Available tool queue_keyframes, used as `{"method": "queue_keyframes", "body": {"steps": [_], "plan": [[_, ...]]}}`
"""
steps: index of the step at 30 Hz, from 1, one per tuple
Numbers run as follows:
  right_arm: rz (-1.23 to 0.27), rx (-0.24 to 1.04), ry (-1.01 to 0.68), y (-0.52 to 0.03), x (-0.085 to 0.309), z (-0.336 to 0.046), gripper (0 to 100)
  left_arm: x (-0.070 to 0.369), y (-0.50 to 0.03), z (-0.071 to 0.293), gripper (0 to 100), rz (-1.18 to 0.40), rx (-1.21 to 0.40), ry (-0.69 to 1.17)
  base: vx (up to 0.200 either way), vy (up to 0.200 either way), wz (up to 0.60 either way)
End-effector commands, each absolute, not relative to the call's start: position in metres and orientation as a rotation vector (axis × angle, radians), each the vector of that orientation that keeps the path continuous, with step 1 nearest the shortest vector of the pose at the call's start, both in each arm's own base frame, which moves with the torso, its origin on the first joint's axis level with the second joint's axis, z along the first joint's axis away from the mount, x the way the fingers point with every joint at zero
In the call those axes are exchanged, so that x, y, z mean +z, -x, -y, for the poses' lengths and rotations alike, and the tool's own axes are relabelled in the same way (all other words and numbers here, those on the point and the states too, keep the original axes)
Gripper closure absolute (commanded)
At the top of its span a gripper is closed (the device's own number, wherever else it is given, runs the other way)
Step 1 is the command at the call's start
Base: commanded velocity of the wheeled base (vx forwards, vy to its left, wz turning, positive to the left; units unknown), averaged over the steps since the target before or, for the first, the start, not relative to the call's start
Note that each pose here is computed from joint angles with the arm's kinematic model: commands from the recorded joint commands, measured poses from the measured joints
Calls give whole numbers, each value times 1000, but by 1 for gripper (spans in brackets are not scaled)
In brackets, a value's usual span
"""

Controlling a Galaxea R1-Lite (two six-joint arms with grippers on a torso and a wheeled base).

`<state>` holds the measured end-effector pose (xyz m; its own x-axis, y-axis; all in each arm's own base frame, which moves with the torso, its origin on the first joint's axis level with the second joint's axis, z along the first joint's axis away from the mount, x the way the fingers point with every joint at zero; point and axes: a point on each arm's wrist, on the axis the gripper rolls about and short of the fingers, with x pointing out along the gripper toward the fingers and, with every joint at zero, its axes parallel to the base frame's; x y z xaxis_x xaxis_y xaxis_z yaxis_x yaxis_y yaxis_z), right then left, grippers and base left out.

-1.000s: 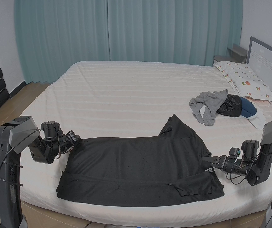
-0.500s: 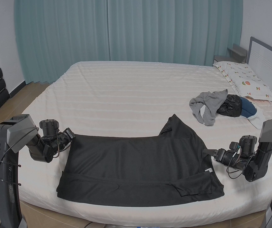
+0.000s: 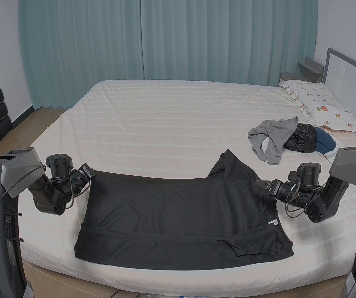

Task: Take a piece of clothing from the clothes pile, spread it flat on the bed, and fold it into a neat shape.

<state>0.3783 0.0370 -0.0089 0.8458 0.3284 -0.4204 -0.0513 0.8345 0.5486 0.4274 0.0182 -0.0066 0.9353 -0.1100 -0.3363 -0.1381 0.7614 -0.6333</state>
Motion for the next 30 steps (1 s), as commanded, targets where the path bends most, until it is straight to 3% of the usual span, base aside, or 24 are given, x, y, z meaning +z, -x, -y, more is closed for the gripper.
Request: {"method": "queue_keyframes", "body": {"steps": [1, 9, 15, 29, 30], "plan": [[-533, 203, -545, -417, 1, -44, 0, -5, -426, -17, 100, -366, 13, 711, 0, 0, 0], [-581, 159, -496, -466, -16, -68, 0, -9, -421, -18, 100, -382, 20, 709, 0, 0, 0], [-591, 136, -501, -493, -43, -64, 0, -12, -418, -18, 100, -390, 23, 710, 0, 0, 0], [-549, 135, -527, -506, -35, -60, 0, -14, -418, -18, 100, -396, 25, 710, 0, 0, 0], [-546, 136, -527, -507, -34, -60, 100, -13, -418, -18, 100, -394, 26, 710, 0, 0, 0]]}}
